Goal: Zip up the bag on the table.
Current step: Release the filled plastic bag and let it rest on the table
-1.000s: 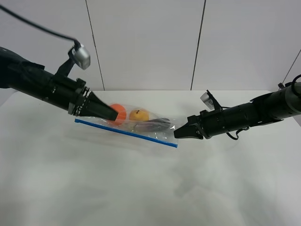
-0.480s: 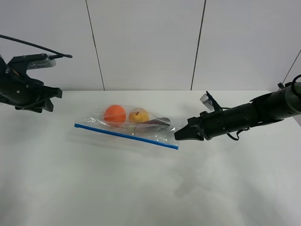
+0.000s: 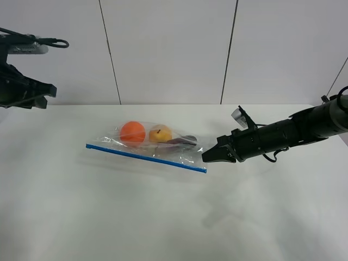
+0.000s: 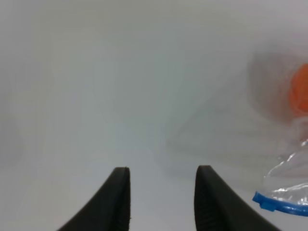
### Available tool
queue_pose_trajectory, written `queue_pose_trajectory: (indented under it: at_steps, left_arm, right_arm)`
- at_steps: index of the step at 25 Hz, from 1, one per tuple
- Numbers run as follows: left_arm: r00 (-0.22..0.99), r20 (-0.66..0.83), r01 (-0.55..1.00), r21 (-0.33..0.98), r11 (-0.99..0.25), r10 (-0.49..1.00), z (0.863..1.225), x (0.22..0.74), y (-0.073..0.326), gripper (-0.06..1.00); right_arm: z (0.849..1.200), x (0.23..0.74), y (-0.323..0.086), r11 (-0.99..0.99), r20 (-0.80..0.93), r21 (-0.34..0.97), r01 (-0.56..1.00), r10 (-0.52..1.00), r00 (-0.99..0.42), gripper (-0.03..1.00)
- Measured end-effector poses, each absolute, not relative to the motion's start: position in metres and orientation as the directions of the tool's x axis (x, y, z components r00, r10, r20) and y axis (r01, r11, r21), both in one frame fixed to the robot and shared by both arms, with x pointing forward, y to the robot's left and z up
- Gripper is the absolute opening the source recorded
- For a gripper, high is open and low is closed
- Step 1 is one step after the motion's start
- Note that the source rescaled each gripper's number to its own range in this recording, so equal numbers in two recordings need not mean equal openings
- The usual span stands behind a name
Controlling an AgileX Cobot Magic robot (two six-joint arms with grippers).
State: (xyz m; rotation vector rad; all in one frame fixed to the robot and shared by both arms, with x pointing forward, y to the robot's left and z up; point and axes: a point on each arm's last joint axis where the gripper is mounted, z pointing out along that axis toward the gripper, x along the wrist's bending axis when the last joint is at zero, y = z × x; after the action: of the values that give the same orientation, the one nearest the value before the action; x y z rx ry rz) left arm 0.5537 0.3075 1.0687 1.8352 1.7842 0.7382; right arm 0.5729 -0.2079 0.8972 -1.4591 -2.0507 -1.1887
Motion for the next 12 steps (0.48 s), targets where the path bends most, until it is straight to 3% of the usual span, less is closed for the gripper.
queue_pose_trajectory:
  at_steps: [12]
  left_arm:
    - [0.032,0.03,0.613,0.789,-0.043,0.999,1.144,0.48,0.303,0.5]
  right_arm:
    - [0.897,0.573,-0.208,0.116,0.691,0.426,0.897,0.599,-0.405,0.0]
